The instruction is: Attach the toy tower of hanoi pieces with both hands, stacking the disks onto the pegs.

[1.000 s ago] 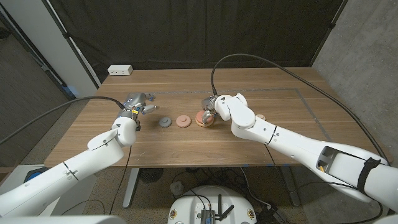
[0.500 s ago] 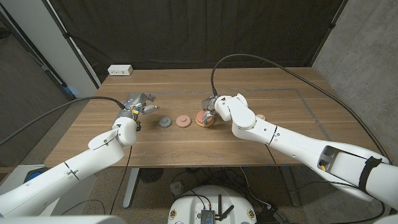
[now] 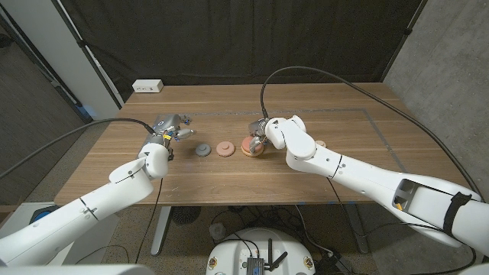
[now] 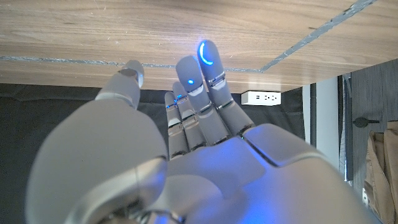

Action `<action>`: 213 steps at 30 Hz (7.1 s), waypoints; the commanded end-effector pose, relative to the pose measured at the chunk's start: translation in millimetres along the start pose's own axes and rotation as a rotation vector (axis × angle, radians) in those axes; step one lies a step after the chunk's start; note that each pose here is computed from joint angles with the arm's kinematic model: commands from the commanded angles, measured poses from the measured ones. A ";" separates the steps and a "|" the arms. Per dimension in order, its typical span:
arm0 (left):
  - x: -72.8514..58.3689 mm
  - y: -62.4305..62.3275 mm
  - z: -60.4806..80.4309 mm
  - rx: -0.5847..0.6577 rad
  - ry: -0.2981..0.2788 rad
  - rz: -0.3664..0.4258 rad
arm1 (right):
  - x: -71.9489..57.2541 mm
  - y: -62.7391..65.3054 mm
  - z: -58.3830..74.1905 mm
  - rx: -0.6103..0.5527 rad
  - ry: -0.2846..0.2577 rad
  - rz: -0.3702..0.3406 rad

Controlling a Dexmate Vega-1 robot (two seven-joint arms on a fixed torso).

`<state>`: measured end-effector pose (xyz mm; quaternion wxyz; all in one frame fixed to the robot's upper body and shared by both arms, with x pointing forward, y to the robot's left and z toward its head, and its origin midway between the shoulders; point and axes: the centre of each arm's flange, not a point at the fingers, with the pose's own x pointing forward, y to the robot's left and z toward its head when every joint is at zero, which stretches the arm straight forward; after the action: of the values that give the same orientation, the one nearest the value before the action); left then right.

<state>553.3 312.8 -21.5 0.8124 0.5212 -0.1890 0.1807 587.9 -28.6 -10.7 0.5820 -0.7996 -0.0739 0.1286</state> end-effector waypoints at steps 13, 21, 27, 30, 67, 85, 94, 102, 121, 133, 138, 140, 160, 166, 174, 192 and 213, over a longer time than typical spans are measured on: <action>-2.2 0.5 -1.0 -0.001 0.001 0.004 | -1.4 1.3 2.5 -0.032 0.009 0.018; -2.0 1.0 0.2 0.002 -0.001 0.003 | -1.8 1.6 0.9 -0.032 0.010 0.022; -2.6 1.5 0.1 0.001 -0.001 0.005 | -2.5 1.5 1.0 -0.039 0.011 0.024; -3.2 1.6 -0.3 0.001 0.001 0.005 | -3.7 0.6 1.1 -0.042 0.014 0.020; -4.3 3.6 2.1 -0.009 -0.008 0.013 | -31.9 -9.5 -13.1 0.016 0.030 -0.040; -1.3 -0.7 22.0 0.020 -0.040 -0.011 | -47.6 -3.3 -37.5 0.144 0.027 -0.158; -4.1 2.5 21.5 0.017 -0.026 -0.003 | -53.1 0.7 -46.2 0.182 0.024 -0.216; -10.6 2.5 20.3 0.016 -0.013 0.003 | -58.9 6.3 -54.5 0.215 0.017 -0.266; -19.2 2.9 17.8 0.000 -0.012 0.019 | -70.1 19.9 -70.7 0.280 0.032 -0.349; -17.5 9.2 12.0 -0.010 -0.008 0.015 | -77.2 27.2 -84.8 0.276 0.085 -0.408; -19.2 11.2 14.2 -0.030 -0.010 0.020 | -81.4 29.7 -91.9 0.272 0.105 -0.432; -19.9 12.3 14.9 -0.030 -0.012 0.025 | -82.7 31.5 -95.5 0.284 0.109 -0.447; -24.0 10.6 23.6 -0.044 0.009 0.043 | -84.6 51.3 -118.1 0.393 0.148 -0.487; -23.4 10.0 21.6 -0.050 0.021 0.039 | -85.4 55.8 -126.5 0.407 0.149 -0.505; -22.0 12.8 25.1 -0.015 0.010 0.045 | -86.7 62.5 -133.4 0.414 0.150 -0.522; -15.1 14.8 26.3 -0.007 -0.012 0.045 | -94.8 74.3 -146.3 0.394 0.207 -0.542; -12.5 13.3 33.1 0.018 -0.030 0.019 | -102.8 82.7 -155.7 0.330 0.254 -0.518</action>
<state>532.2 291.3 -7.4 0.8073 0.5207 -0.2036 0.1888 533.4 -218.6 -29.5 0.7285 -0.6497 -0.1868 -0.1105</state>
